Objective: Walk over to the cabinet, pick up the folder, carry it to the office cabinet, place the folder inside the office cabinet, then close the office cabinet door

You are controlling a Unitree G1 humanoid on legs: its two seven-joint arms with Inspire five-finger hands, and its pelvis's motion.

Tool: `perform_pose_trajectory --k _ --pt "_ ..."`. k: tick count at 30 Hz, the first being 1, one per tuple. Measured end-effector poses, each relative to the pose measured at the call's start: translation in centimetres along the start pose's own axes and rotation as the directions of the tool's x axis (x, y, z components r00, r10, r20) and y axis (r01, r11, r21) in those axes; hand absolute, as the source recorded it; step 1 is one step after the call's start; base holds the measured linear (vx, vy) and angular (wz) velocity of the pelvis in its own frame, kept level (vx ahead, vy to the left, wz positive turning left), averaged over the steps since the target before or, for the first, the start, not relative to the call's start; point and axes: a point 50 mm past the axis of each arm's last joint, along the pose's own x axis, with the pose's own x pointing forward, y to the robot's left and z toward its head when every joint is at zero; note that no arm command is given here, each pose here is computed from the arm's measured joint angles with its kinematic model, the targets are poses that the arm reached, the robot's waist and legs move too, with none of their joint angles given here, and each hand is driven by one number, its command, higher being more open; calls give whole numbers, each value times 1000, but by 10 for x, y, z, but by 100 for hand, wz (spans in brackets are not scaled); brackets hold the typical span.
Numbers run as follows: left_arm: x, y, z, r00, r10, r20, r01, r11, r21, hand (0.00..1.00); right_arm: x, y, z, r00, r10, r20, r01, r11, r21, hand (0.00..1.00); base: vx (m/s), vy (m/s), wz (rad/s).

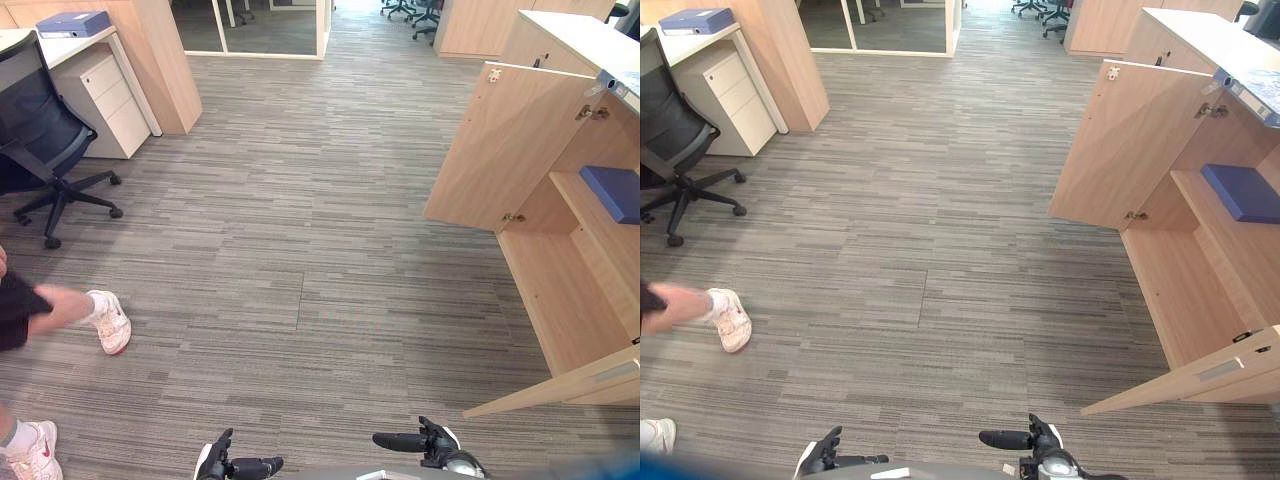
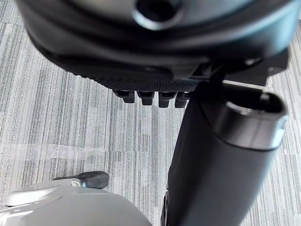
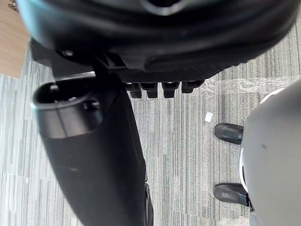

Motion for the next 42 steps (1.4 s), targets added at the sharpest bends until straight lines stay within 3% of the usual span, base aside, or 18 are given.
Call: perform_pose_trajectory --k 18,24,28,34,38,42 --pt "5 2 15 999 6 45 -9 997 70 100 1 1 8 1000 -12 17 11 1000 21 100 -16 -17 10" --pt "6 -2 40 986 15 167 -14 1000 -8 100 2 -6 10 999 -25 24 25 1000 -10 100 -7 38 -3" --pt "8 4 50 980 78 185 -53 990 -132 100 3 -6 11 999 -40 18 39 999 20 100 172 145 -25" --pt "10 17 58 970 156 187 -126 978 -165 100 4 2 15 1000 -21 14 21 999 35 100 322 294 -30" --pt "9 25 49 970 186 156 -155 969 -195 100 3 14 14 1000 -9 2 8 994 112 100 442 325 -44" --pt "5 18 28 982 170 80 -149 965 -217 100 4 6 29 997 -27 73 18 992 122 100 394 332 -54"
